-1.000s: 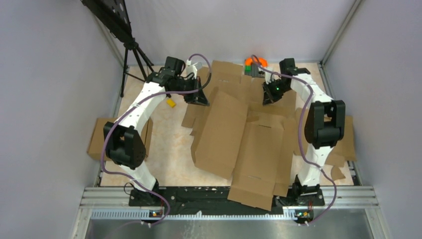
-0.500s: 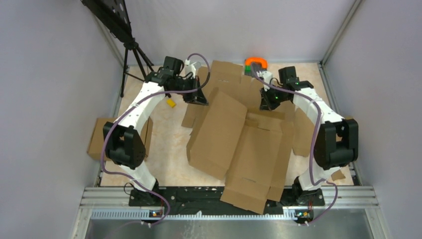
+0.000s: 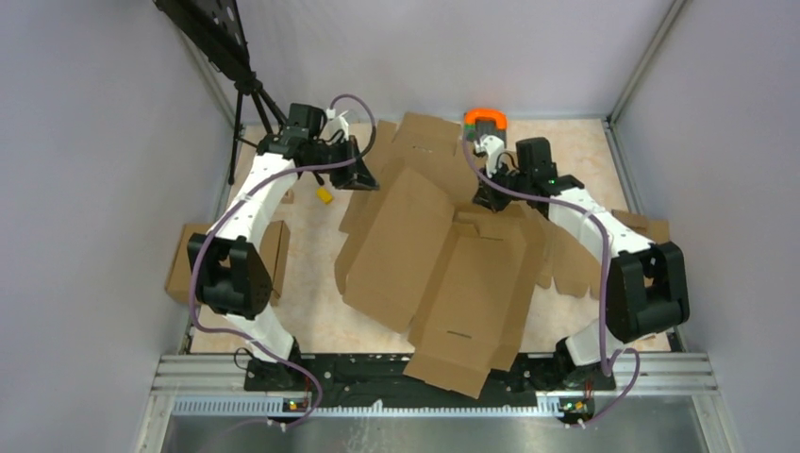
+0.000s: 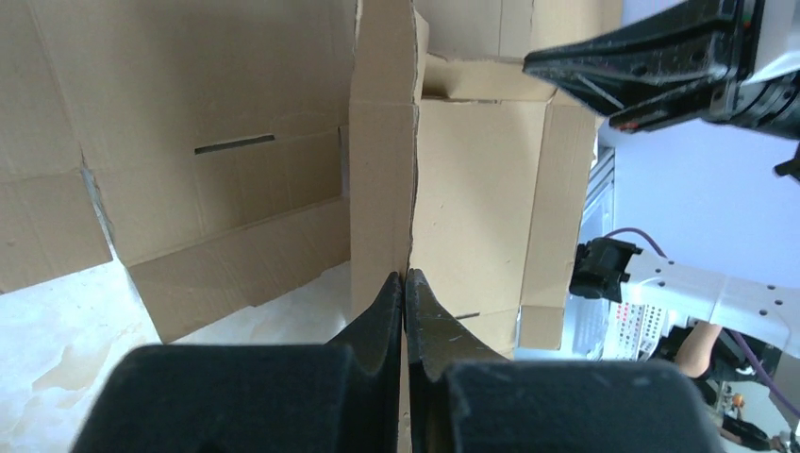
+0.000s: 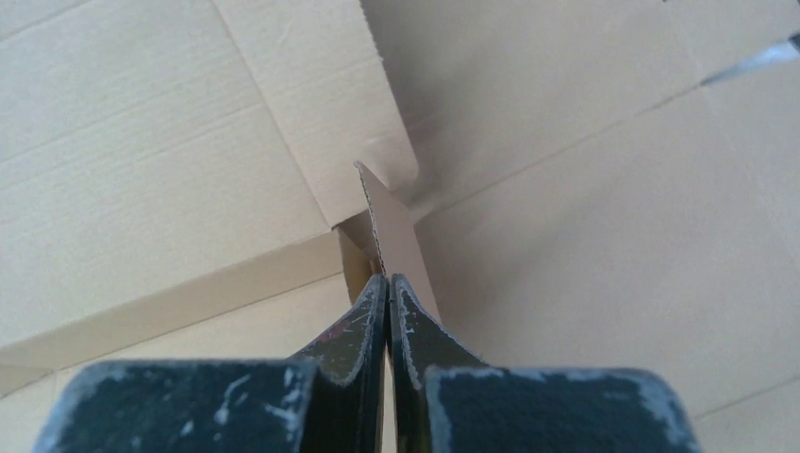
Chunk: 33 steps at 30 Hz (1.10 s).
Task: Fold the paper box
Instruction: Fold the paper box at the center of the board.
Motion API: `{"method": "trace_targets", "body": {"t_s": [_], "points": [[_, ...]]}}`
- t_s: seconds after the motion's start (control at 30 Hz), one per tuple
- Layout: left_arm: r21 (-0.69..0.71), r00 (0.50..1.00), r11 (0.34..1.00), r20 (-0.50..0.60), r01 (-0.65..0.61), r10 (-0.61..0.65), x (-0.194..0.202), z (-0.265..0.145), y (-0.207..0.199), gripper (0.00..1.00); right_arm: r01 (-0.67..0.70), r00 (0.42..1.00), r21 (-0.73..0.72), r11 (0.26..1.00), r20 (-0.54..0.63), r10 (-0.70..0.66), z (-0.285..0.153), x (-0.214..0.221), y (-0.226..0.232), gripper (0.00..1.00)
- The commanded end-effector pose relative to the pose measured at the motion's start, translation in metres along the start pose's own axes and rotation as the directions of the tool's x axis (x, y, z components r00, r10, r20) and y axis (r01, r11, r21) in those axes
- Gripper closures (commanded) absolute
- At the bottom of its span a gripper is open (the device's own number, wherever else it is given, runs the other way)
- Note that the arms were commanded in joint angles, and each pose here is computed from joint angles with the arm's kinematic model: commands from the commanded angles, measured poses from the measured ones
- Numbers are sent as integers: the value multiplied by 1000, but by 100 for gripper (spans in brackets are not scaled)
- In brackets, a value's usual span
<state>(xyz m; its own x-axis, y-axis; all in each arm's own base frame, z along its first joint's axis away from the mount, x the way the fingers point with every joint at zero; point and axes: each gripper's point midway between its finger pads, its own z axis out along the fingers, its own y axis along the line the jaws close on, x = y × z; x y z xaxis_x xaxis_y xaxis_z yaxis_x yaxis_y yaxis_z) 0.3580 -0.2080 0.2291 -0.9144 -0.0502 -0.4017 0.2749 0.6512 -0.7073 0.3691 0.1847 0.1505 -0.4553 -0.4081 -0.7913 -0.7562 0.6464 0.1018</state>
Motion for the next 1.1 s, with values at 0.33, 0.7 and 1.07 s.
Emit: {"method": "trace_targets", "body": {"t_s": [0.33,0.7,1.07], "points": [[-14,973,997,218,-74,75,-25,-61,-33,100,144,944,-68,987,309,-117,9,-45,31,100],[-53,981,999,194,14,-3,-4,-40,4,100,186,947,-118,975,285,-146,31,-19,51,100],[-87,976,995,216,41,-22,-4,-41,13,100,105,991,-135,985,98,-92,33,9,62,100]]}}
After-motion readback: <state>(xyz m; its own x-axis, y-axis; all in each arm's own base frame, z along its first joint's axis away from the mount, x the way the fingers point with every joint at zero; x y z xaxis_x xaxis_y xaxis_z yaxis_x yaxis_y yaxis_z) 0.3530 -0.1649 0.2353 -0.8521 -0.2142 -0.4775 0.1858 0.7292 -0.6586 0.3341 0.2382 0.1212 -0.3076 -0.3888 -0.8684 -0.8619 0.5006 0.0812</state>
